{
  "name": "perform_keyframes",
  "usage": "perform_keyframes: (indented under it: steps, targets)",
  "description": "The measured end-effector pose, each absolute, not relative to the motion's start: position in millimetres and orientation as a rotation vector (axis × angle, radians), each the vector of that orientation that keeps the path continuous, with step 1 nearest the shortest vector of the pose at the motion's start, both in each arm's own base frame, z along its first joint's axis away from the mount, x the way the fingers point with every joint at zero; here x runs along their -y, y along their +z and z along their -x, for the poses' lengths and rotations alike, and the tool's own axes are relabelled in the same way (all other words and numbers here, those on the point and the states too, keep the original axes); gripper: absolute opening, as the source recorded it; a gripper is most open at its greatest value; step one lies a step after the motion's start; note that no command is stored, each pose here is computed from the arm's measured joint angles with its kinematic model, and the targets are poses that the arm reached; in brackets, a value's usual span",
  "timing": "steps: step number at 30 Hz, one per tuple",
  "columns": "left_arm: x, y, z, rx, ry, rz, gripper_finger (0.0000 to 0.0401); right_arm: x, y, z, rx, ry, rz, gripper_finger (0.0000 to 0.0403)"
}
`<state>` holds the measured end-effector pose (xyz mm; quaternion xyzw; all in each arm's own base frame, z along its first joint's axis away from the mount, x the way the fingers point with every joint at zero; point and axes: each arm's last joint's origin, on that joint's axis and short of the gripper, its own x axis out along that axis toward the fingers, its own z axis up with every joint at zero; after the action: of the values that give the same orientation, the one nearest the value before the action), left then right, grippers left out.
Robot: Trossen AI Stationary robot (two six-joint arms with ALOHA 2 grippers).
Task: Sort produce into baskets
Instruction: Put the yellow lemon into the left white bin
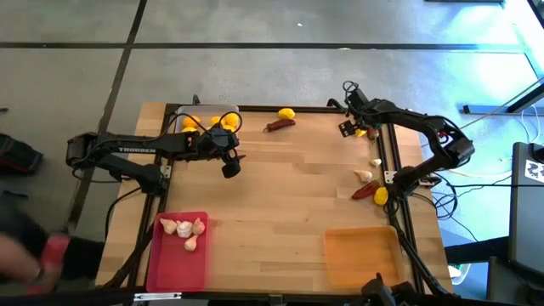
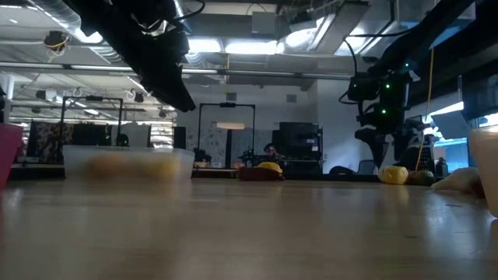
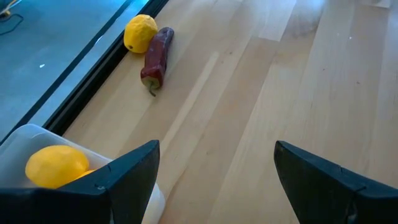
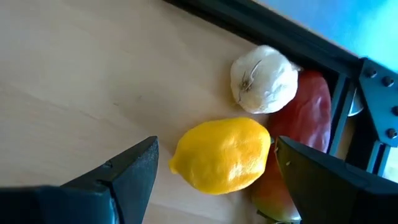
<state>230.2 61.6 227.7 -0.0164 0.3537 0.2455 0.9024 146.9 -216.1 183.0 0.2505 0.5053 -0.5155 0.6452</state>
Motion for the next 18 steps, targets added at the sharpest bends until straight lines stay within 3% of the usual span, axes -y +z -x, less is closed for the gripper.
perform_keyframes:
  steps: [6, 18]
  targets:
    - [-62, 228, -230, -0.731, 0.508, 0.034, 0.0313, 215, 175, -147, -1.200, -1.182, -0.616, 0.0308]
    - [-62, 228, -230, -0.733, 0.505, 0.029, 0.0313, 217, 164, -148, -1.254, -1.181, -0.640, 0.0244]
